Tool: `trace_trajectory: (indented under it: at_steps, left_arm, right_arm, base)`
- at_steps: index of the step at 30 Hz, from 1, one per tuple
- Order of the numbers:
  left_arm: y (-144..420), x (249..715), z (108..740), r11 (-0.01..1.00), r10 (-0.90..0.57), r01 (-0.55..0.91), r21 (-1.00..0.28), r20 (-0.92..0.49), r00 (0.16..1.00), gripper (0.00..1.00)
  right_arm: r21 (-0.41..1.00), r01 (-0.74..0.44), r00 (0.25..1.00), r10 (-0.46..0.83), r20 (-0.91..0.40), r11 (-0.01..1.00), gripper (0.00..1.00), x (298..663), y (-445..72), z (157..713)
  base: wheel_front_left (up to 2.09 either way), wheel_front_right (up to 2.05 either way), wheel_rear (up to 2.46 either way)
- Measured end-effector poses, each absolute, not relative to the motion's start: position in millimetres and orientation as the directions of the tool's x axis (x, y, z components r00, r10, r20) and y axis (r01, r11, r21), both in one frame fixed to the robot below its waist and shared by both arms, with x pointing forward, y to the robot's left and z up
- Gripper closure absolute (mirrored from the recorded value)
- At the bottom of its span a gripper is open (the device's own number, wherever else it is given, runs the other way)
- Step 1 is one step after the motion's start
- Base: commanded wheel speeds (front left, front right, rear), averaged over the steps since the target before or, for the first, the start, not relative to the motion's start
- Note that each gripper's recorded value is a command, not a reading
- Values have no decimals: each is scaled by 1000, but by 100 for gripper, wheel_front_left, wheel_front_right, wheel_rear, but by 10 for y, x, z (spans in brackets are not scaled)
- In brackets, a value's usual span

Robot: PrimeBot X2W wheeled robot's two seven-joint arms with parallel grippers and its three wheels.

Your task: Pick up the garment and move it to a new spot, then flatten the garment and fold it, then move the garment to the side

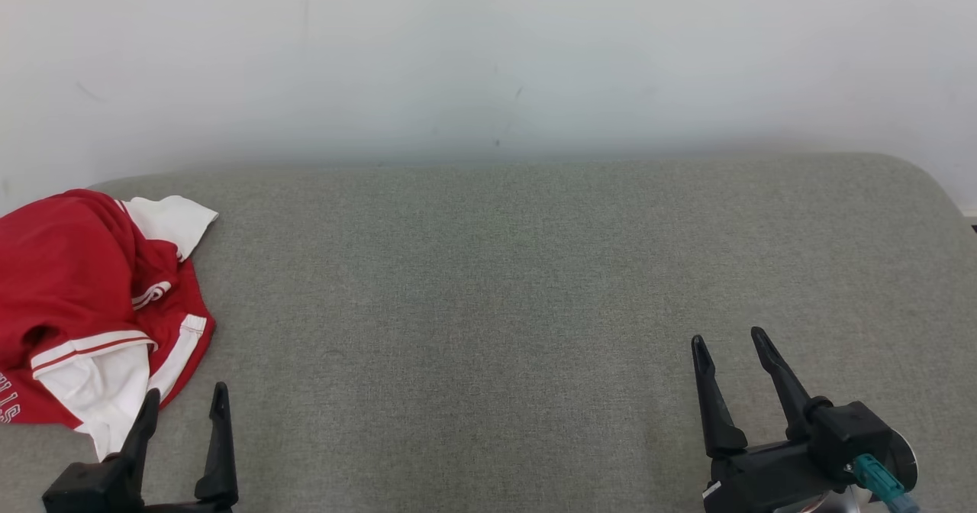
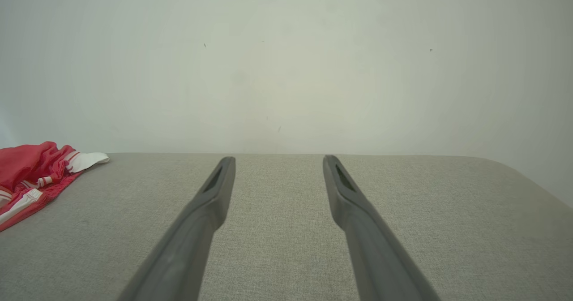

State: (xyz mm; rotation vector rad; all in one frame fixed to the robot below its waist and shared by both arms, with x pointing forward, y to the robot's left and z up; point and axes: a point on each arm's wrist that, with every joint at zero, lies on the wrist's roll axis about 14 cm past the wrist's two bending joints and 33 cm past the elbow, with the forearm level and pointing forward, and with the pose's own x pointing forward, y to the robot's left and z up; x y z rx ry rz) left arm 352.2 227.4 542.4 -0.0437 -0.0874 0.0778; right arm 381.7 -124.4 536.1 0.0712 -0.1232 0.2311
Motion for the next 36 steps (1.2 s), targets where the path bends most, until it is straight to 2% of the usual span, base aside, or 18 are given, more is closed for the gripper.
trace_trajectory:
  at_steps: [26, 36]
  left_arm:
    - [2411, 3458, 5403, 991, 128, -124, -49, 75, 989, 0]
    - [2719, 3223, 5343, 973, 229, -226, -44, 63, 971, 0]
  right_arm:
    - [120, -235, 969, 222, 113, 965, 0, 3808, -1232, 5332]
    - [133, -323, 946, 314, 84, 937, 0, 3890, -895, 5235]
  base:
    - [0, 0, 0]
    - [0, 0, 0]
